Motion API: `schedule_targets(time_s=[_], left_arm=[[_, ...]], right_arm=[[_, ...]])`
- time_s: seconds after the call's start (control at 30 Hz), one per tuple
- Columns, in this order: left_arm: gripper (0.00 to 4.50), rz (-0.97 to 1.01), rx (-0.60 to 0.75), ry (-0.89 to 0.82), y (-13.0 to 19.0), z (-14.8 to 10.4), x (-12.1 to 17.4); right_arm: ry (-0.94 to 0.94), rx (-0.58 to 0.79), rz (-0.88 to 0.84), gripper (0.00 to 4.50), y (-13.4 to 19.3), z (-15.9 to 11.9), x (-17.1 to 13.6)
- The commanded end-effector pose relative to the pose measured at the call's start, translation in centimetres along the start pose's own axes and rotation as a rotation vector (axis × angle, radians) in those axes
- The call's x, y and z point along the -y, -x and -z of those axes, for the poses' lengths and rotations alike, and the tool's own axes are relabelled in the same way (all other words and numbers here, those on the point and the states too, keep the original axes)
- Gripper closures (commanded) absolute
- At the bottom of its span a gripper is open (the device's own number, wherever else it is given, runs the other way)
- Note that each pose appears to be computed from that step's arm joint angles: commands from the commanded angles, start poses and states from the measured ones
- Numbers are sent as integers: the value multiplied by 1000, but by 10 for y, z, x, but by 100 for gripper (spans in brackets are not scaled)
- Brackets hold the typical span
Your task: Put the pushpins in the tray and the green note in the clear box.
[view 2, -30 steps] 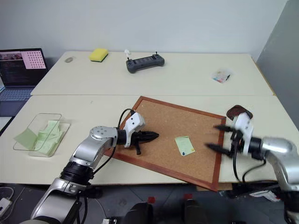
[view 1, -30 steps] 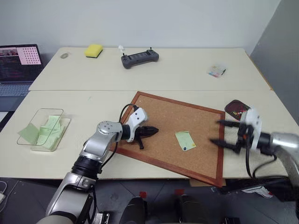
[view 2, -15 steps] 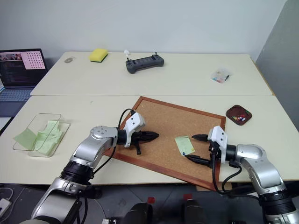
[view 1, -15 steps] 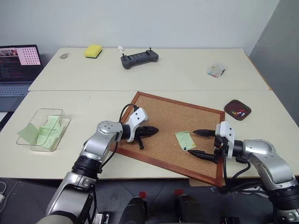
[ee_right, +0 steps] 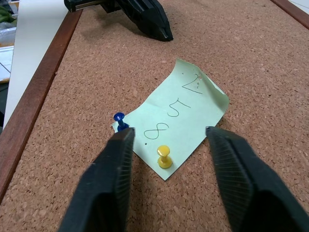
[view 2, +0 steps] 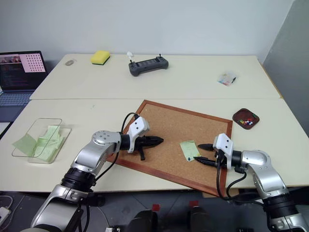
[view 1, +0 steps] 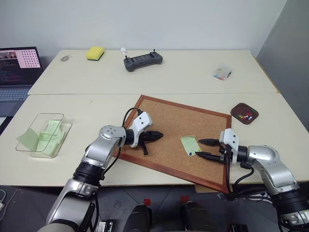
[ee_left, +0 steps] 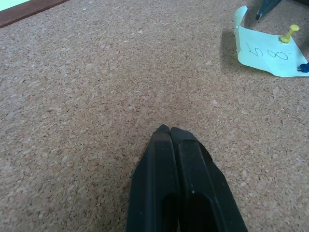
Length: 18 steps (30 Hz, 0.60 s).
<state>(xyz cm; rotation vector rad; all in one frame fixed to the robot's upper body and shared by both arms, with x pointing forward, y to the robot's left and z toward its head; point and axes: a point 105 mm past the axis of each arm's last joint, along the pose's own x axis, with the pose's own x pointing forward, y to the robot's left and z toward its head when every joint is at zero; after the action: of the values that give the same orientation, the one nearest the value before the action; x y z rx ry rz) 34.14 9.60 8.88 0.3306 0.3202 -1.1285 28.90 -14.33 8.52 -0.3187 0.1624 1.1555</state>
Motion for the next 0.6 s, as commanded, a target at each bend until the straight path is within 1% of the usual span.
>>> schedule_targets(time_s=[0.03,0.3,0.47,0.6], left_arm=[[450,32,-40,16,-3,11,8],[450,31,-37,10,-4,9,7],[450,29,-37,8,-4,8,6],[450,25,-38,9,-4,8,5]], right_arm=[[28,23,-1,298,1,-9,3],[64,2,-2,444,0,-6,1],[68,1,3,449,1,-7,2],[46,79,12,449,6,-27,5]])
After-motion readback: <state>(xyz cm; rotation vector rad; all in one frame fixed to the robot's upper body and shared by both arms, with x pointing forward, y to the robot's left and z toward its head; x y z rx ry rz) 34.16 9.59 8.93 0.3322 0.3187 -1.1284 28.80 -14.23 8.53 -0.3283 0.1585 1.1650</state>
